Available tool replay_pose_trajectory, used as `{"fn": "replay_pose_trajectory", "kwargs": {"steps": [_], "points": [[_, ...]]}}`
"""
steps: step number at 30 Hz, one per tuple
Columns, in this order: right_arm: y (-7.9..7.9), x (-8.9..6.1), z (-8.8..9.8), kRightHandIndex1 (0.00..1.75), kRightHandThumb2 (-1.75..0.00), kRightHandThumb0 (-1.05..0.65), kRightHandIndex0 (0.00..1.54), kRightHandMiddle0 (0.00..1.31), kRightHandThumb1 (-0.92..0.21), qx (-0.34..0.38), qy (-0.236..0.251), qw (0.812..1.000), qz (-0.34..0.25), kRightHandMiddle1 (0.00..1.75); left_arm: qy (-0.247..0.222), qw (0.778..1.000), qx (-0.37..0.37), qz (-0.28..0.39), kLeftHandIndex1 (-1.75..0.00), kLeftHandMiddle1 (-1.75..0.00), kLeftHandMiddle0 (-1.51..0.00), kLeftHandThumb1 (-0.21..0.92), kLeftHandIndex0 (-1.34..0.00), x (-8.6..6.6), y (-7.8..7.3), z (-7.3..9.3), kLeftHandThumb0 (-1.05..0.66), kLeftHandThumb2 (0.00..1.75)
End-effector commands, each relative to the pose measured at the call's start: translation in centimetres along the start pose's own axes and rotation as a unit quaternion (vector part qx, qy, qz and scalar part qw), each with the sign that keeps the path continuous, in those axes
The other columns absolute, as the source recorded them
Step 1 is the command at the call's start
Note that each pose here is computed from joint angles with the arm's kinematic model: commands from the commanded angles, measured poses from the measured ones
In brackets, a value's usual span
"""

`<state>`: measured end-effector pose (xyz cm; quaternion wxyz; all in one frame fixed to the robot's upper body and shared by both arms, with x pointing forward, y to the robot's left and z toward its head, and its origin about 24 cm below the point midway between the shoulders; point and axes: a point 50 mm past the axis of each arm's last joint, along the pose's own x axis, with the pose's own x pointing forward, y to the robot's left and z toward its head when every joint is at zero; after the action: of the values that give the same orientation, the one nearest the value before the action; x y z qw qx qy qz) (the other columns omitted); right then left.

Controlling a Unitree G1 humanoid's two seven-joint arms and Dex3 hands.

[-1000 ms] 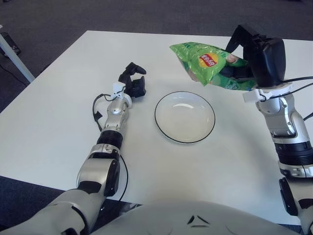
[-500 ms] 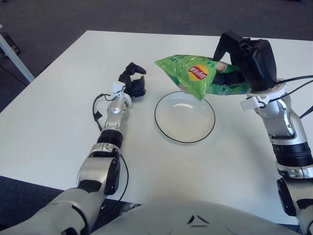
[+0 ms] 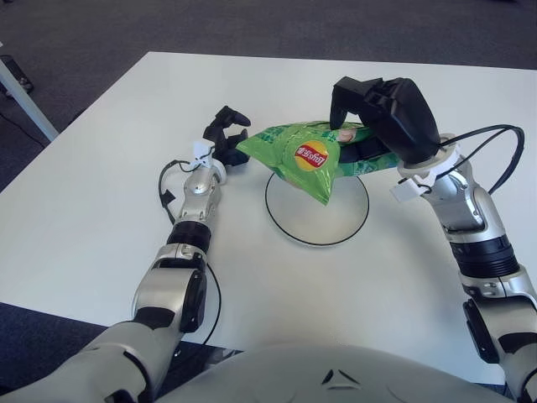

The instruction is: Put the snack into the plate.

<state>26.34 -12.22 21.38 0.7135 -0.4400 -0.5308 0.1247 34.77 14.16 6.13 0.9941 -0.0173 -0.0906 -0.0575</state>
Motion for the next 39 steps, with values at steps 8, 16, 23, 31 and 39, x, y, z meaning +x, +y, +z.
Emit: {"fn": "replay_pose_trajectory", "kwargs": {"steps": [8, 16, 23, 31, 39], "points": [[0.4, -0.1, 0.4, 1.75, -1.33, -0.47, 1.16, 0.61, -0.30, 0.002, -0.005, 0.999, 0.041, 1.75, 0.060, 0.998, -0.006, 0.006, -1.75, -1.75, -1.25, 0.48, -0.48, -2.8, 0.1, -3.4, -0.43, 1.11], [1.0, -0.2, 0.4, 1.75, -1.21, -0.44, 0.95, 0.54, -0.40, 0.015, 0.017, 0.989, 0.148, 1.75, 0.058, 0.998, -0.003, 0.004, -1.75, -1.75, -1.25, 0.48, -0.49, -2.8, 0.1, -3.4, -0.43, 1.11], [1.0, -1.1, 0.3, 1.75, -0.88, -0.39, 0.39, 0.46, -0.60, 0.012, 0.032, 0.965, 0.259, 1.65, 0.062, 0.998, 0.001, 0.010, -1.75, -1.75, -1.25, 0.48, -0.49, -2.8, 0.1, -3.4, -0.43, 1.11], [0.8, -1.3, 0.2, 1.73, -0.57, -0.35, 0.05, 0.34, -0.74, 0.033, 0.019, 0.958, 0.285, 1.54, 0.067, 0.998, 0.005, 0.021, -1.75, -1.75, -1.25, 0.46, -0.50, -2.8, 0.0, -3.4, -0.44, 1.14], [0.5, -1.2, -0.1, 1.20, -1.00, -0.35, 0.01, 0.03, -0.32, 0.054, -0.005, 0.948, 0.313, 1.27, 0.067, 0.997, 0.011, 0.028, -1.75, -1.75, -1.26, 0.43, -0.53, -2.7, 0.0, -3.2, -0.44, 1.18]]}}
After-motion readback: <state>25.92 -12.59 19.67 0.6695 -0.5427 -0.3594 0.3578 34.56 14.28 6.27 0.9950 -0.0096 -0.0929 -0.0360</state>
